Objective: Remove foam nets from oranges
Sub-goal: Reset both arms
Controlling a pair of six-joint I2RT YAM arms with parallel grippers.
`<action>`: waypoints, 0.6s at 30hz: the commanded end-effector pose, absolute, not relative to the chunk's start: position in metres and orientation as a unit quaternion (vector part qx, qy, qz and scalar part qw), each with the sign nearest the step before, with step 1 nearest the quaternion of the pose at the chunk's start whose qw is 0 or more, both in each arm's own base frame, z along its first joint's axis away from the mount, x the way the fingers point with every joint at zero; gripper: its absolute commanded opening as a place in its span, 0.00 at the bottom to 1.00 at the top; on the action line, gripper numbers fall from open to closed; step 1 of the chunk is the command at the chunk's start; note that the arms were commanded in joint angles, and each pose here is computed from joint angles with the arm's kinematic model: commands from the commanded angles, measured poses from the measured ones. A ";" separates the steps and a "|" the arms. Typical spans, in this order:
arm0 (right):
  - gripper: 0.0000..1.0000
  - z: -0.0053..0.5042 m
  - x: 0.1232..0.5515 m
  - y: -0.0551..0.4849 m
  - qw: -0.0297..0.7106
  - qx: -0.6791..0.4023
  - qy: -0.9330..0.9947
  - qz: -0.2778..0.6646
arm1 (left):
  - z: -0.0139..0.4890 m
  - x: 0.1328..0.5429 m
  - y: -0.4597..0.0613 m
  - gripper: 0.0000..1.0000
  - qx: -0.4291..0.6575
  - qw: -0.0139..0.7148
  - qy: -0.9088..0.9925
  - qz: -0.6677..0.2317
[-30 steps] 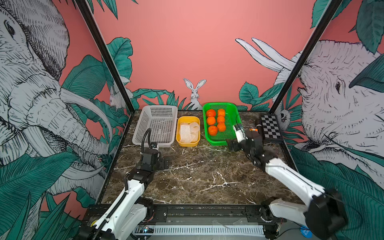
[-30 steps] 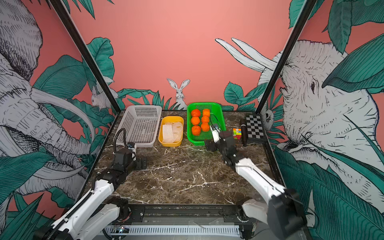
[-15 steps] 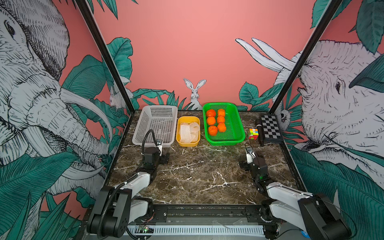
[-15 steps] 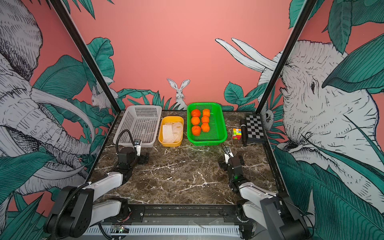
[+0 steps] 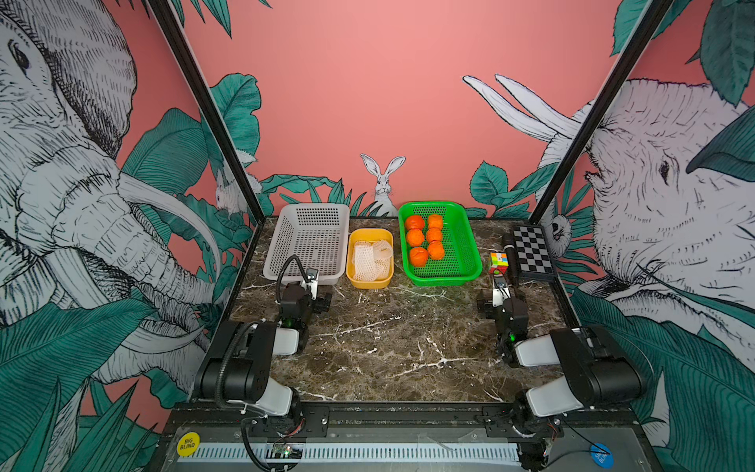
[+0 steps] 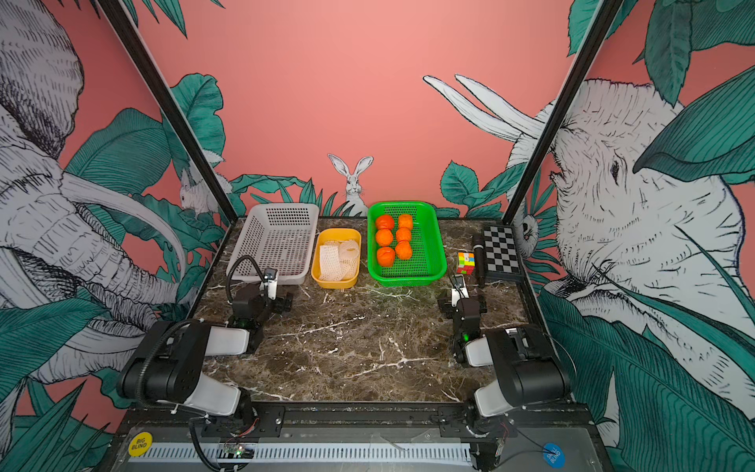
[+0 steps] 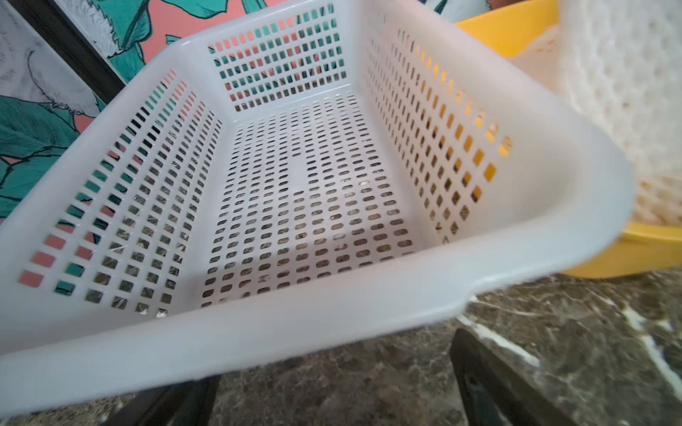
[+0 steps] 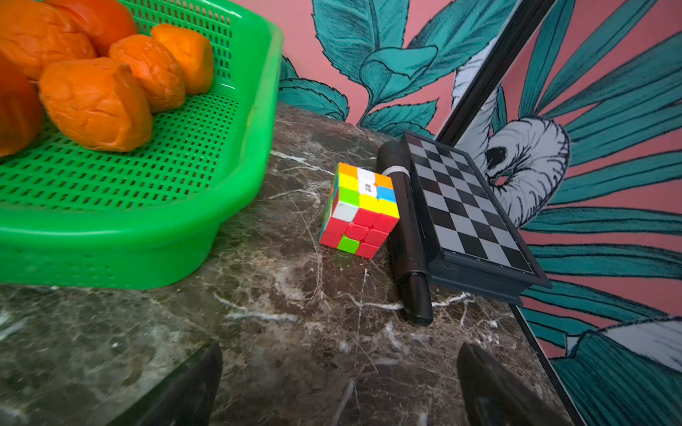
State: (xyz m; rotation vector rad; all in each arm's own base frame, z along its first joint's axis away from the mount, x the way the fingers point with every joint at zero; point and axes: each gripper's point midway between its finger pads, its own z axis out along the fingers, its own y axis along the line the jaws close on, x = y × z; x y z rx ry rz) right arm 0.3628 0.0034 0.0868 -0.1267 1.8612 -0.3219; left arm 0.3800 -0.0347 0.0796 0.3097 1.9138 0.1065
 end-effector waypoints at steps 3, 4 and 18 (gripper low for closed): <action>0.99 0.096 0.386 0.000 0.576 -0.029 0.809 -0.110 | 0.101 0.390 -0.029 0.99 0.108 0.599 0.792 0.056; 0.99 0.094 0.392 -0.004 0.571 -0.024 0.815 -0.093 | 0.100 0.394 -0.026 0.99 0.098 0.597 0.794 0.062; 0.99 0.090 0.398 -0.006 0.553 -0.020 0.831 -0.060 | 0.095 0.404 -0.010 1.00 0.063 0.568 0.819 0.047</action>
